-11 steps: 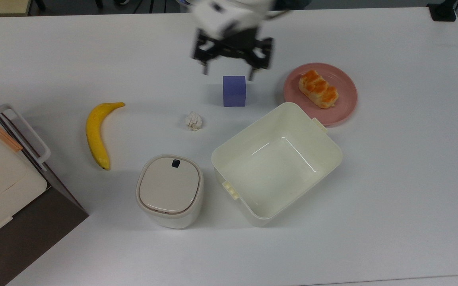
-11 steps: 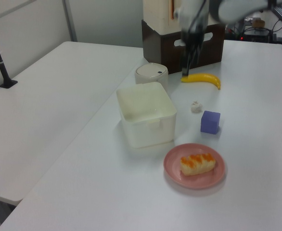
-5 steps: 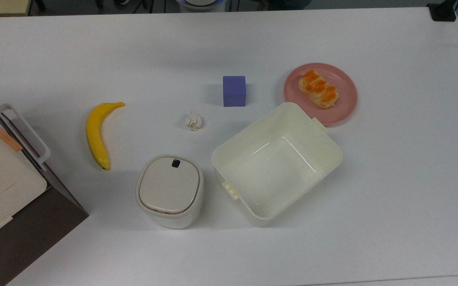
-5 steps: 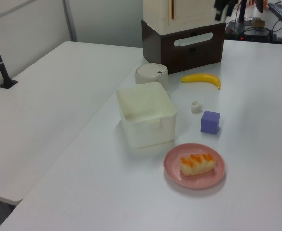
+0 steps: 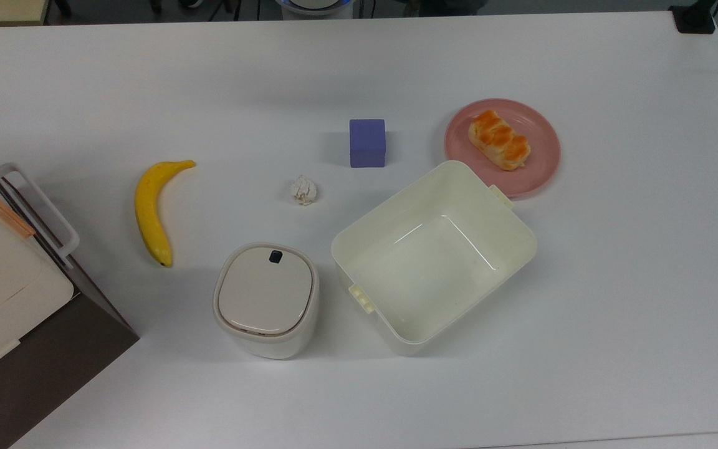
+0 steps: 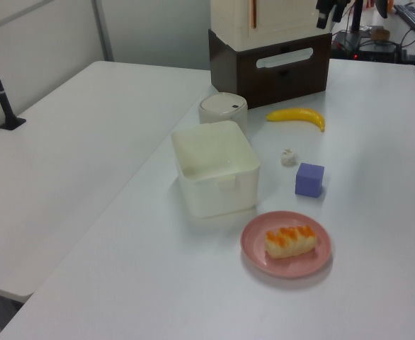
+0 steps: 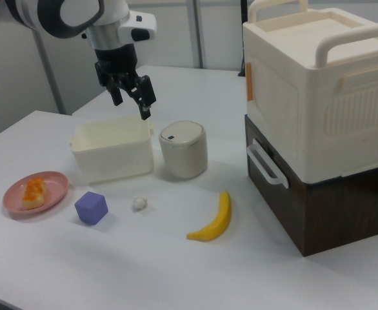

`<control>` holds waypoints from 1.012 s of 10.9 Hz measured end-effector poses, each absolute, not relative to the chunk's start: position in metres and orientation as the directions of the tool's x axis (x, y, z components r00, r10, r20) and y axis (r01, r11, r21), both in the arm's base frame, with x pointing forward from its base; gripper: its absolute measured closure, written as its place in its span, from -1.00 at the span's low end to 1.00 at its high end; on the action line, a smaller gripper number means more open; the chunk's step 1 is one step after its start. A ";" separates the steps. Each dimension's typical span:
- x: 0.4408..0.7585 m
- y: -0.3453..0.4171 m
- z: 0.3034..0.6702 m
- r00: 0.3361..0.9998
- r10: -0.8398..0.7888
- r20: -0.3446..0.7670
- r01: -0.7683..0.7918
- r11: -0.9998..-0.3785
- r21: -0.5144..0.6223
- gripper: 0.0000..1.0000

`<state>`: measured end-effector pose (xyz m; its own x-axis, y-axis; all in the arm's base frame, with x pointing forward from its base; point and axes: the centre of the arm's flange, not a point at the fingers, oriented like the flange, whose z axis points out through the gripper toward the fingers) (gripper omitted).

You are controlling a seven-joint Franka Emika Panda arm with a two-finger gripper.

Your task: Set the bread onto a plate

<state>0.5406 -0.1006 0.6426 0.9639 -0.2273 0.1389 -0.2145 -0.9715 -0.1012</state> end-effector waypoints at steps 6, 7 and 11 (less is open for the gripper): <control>0.539 -0.096 0.635 0.970 -0.223 0.100 -0.213 -0.972 -0.101 -1.00; 0.538 -0.095 0.636 0.968 -0.229 0.099 -0.218 -0.970 -0.103 -1.00; 0.538 -0.090 0.641 0.944 -0.314 0.098 -0.303 -0.946 -0.113 -1.00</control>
